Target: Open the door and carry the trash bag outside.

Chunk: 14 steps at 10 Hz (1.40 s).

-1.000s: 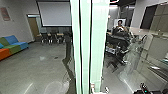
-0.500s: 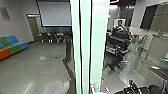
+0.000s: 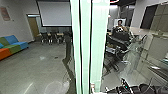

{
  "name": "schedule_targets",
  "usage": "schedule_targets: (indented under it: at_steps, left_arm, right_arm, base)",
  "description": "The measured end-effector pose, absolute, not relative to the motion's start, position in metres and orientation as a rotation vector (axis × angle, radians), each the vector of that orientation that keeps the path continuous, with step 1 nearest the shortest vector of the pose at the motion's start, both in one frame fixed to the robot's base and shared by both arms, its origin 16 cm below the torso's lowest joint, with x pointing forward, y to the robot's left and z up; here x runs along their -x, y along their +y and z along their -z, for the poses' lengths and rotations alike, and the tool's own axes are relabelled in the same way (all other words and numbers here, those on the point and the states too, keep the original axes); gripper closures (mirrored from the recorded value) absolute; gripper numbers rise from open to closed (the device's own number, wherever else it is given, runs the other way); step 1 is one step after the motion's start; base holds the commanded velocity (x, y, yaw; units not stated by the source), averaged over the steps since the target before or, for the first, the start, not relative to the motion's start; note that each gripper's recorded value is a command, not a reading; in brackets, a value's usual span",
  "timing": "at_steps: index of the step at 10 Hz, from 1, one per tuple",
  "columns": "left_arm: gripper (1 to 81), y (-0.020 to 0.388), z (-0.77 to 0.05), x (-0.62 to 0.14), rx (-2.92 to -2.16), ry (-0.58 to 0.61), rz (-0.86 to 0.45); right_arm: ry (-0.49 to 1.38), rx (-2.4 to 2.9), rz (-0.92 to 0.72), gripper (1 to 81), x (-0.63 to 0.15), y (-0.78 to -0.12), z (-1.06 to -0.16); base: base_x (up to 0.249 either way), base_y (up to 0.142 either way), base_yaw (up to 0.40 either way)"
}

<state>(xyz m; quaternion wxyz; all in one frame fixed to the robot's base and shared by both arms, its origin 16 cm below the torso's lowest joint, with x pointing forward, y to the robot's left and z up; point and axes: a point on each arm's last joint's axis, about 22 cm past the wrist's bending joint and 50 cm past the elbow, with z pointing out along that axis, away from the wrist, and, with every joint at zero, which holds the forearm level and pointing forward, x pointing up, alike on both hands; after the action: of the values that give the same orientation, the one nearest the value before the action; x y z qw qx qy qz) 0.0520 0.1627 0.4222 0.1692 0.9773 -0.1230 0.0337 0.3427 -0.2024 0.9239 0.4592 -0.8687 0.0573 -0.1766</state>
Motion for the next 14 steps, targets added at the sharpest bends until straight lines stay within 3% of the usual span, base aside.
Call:
schedule_targets:
  at_steps: [5,10,14]
  left_arm:
    - [81.1,0.164,-0.422,-0.053,-2.78,-0.349,-0.095]
    - [81.1,0.166,-0.422,-0.053,-2.782,-0.349,-0.095]
    - [81.1,0.166,-0.422,-0.053,-2.782,-0.349,-0.095]
  right_arm:
    - [0.267,2.031,0.402,1.0,-0.362,-0.167,-0.917]
    - [0.454,1.991,0.364,1.0,-0.354,-0.176,-0.867]
    - [0.446,2.039,0.318,1.0,-0.357,-0.178,-0.863]
  base:
    - [0.0,0.0,0.0]
    - [0.0,0.0,0.0]
    - [0.0,0.0,0.0]
